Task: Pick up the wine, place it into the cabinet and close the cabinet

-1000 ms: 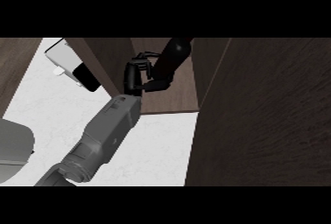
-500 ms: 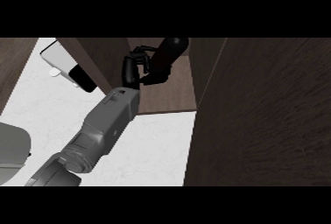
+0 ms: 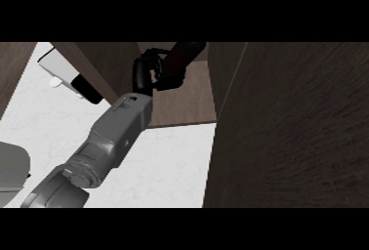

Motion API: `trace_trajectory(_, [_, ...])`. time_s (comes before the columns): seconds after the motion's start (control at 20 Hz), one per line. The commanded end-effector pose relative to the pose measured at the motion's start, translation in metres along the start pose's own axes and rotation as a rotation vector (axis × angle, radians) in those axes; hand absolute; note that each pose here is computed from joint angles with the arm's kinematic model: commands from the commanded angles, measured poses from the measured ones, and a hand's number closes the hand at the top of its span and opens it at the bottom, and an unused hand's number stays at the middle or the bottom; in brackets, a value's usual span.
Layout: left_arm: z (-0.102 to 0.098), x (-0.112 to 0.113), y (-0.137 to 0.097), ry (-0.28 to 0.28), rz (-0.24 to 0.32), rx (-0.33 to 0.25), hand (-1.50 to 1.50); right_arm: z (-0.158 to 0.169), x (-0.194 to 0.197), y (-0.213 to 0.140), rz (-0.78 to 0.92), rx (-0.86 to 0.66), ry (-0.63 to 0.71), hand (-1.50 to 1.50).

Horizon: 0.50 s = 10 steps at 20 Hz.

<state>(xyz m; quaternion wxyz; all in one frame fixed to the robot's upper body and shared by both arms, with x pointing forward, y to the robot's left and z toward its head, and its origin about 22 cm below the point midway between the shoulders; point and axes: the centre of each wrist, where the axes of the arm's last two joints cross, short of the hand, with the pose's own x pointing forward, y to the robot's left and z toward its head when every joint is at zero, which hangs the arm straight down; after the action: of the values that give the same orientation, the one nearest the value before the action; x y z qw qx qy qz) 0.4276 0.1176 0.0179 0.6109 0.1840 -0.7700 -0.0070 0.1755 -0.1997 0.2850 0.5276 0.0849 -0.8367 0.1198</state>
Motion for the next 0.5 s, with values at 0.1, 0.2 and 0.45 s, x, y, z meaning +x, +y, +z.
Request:
trace_trajectory(0.1, [-0.002,-0.010,0.015,0.047,-0.002,0.003,1.50,0.002,0.003,0.006,-0.030,0.035,-0.023,-1.50])
trace_trajectory(0.2, [0.019,-0.025,0.005,0.065,0.087,0.007,1.50,0.009,0.005,0.010,-0.035,0.048,-0.036,-1.50])
trace_trajectory(0.45, [0.025,-0.027,0.000,0.138,0.258,-0.016,1.50,0.002,0.009,0.011,-0.039,0.050,-0.023,-1.50])
